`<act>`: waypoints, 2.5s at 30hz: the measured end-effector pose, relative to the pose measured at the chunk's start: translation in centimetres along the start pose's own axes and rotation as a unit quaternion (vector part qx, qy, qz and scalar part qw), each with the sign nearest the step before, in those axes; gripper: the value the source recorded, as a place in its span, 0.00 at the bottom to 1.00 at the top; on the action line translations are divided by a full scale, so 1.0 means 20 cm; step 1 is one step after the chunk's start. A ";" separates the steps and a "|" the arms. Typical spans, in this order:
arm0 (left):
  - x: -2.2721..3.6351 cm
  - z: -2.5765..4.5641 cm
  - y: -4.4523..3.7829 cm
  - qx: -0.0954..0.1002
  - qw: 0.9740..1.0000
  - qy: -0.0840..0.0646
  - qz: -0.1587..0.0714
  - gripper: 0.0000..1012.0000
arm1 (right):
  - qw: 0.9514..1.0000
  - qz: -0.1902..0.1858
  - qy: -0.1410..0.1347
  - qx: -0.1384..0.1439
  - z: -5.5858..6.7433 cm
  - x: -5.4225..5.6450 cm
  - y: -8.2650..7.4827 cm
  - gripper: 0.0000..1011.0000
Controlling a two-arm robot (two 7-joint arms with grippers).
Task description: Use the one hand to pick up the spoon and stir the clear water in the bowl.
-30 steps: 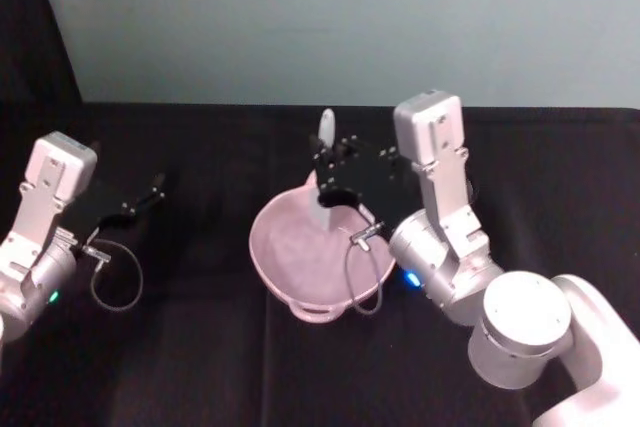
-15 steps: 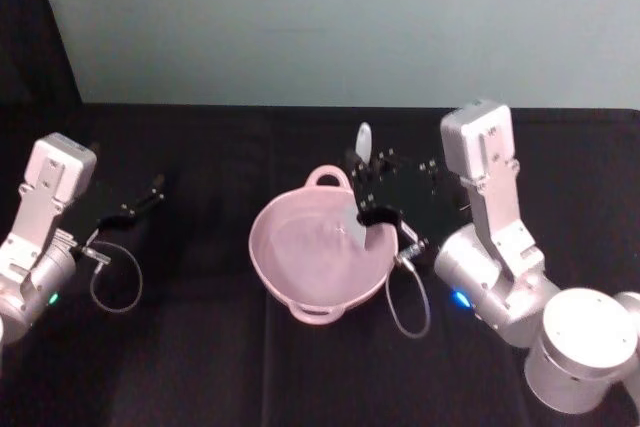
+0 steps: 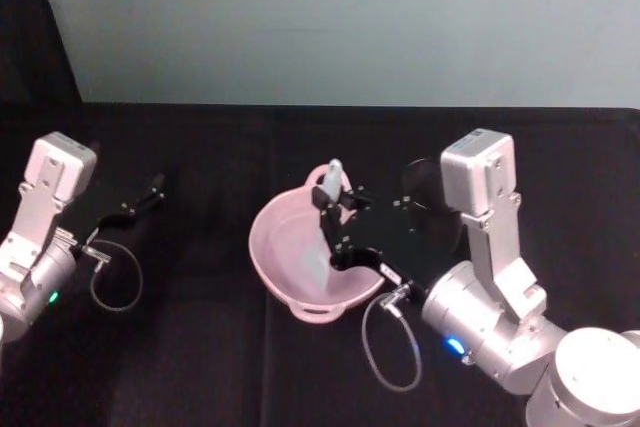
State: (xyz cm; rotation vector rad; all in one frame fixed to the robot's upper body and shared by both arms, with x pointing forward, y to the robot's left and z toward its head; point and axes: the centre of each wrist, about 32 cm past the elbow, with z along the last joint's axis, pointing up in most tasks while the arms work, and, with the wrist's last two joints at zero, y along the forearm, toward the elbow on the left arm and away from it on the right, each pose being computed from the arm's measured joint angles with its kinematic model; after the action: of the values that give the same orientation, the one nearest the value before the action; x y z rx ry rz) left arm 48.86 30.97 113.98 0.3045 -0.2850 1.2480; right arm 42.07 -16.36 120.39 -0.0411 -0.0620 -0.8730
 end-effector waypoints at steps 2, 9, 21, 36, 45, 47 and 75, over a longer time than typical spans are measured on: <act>0.000 0.000 0.000 0.000 1.000 0.000 0.000 1.00 | 1.000 0.007 0.005 0.002 0.00 -0.02 0.01 0.11; 0.000 0.000 0.000 0.000 1.000 0.000 0.000 1.00 | 1.000 0.009 0.015 0.008 0.00 -0.06 0.05 0.11; 0.000 0.000 0.000 0.000 1.000 0.000 0.000 1.00 | 1.000 -0.003 0.018 0.011 -0.03 -0.05 0.17 0.11; 0.000 0.000 0.000 0.000 1.000 0.000 0.000 1.00 | 0.996 -0.083 -0.018 0.028 -0.10 0.02 0.30 0.11; 0.000 0.000 0.000 0.000 1.000 0.000 0.000 1.00 | 0.993 -0.109 -0.039 0.005 -0.09 0.09 0.23 0.11; 0.000 0.000 0.000 0.000 1.000 0.000 0.000 1.00 | 0.993 -0.110 -0.041 0.002 -0.08 0.10 0.20 0.11; 0.000 0.000 0.000 0.000 1.000 0.000 0.000 1.00 | 0.999 -0.026 0.016 -0.017 -0.05 -0.11 0.16 0.11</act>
State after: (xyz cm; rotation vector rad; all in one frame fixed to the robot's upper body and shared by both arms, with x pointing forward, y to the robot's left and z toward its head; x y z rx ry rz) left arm 48.86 30.97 113.98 0.3044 -0.2850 1.2480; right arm 43.10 -12.74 119.11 -0.0569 -0.0175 -0.9270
